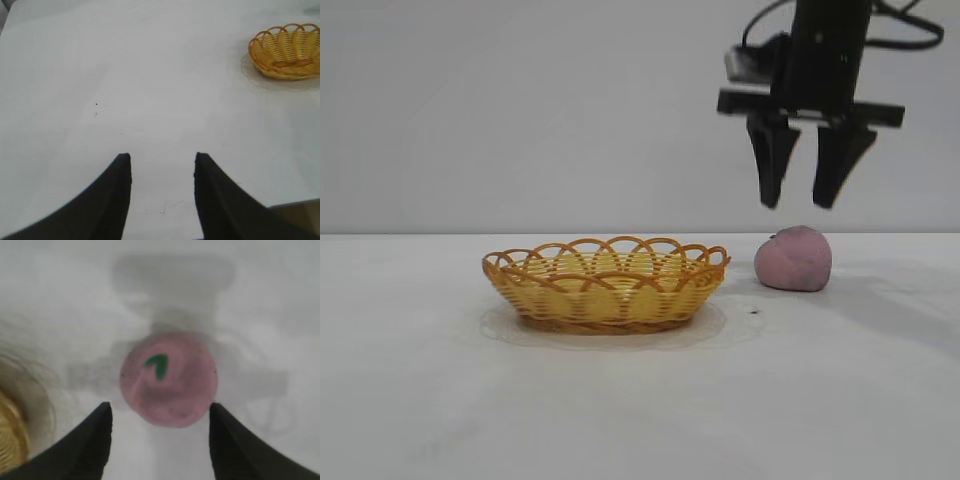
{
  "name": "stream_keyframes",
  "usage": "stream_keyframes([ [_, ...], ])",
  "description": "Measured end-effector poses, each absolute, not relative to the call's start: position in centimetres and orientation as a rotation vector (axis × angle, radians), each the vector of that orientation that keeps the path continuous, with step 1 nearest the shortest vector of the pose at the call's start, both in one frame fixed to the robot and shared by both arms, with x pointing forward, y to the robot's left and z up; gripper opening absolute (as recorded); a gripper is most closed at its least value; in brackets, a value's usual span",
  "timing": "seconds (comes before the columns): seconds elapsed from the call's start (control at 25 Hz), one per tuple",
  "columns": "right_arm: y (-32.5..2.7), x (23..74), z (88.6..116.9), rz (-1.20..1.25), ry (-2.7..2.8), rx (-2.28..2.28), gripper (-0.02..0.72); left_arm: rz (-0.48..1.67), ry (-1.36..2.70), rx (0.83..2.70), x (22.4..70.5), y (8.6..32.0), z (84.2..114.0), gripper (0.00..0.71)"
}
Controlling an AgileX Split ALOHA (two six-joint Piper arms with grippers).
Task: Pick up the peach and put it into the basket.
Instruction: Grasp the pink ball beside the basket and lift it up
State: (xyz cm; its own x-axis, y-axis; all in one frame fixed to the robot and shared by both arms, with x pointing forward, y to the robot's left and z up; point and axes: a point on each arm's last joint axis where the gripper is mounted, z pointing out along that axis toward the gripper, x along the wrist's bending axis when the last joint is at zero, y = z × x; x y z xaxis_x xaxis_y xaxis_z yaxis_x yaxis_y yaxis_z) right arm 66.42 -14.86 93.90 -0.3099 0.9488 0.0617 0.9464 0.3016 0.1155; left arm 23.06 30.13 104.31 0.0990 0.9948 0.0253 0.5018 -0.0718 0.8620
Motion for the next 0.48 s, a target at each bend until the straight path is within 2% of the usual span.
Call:
stream_keyframes([
  [0.08,-14.8,66.8,91.8,0.175,2.524,1.835,0.167,0.896,1.514,1.65,23.0,30.1,104.3,0.258],
  [0.16,-14.6,66.9,91.2,0.177,2.527,1.832,0.07,0.918,1.553,1.625,23.0,30.1,104.3,0.258],
  [0.2,-14.3,66.9,91.7,0.2,2.528,1.813,0.046,0.926,1.569,1.614,23.0,30.1,104.3,0.258],
  [0.24,-13.8,66.7,92.4,0.223,2.538,1.782,0.06,0.936,1.586,1.602,23.0,30.0,104.3,0.258],
  [0.28,-12.9,66.4,93.3,0.256,2.556,1.734,0.0,0.946,1.603,1.59,23.0,30.0,104.3,0.258],
  [0.36,-10.8,65.3,95.6,0.327,2.584,1.624,0.0,0.96,1.628,1.572,23.0,30.0,104.3,0.258],
  [0.48,-7.0,62.5,100.5,0.511,2.601,1.442,0.0,0.968,1.642,1.562,23.0,30.0,104.3,0.258],
])
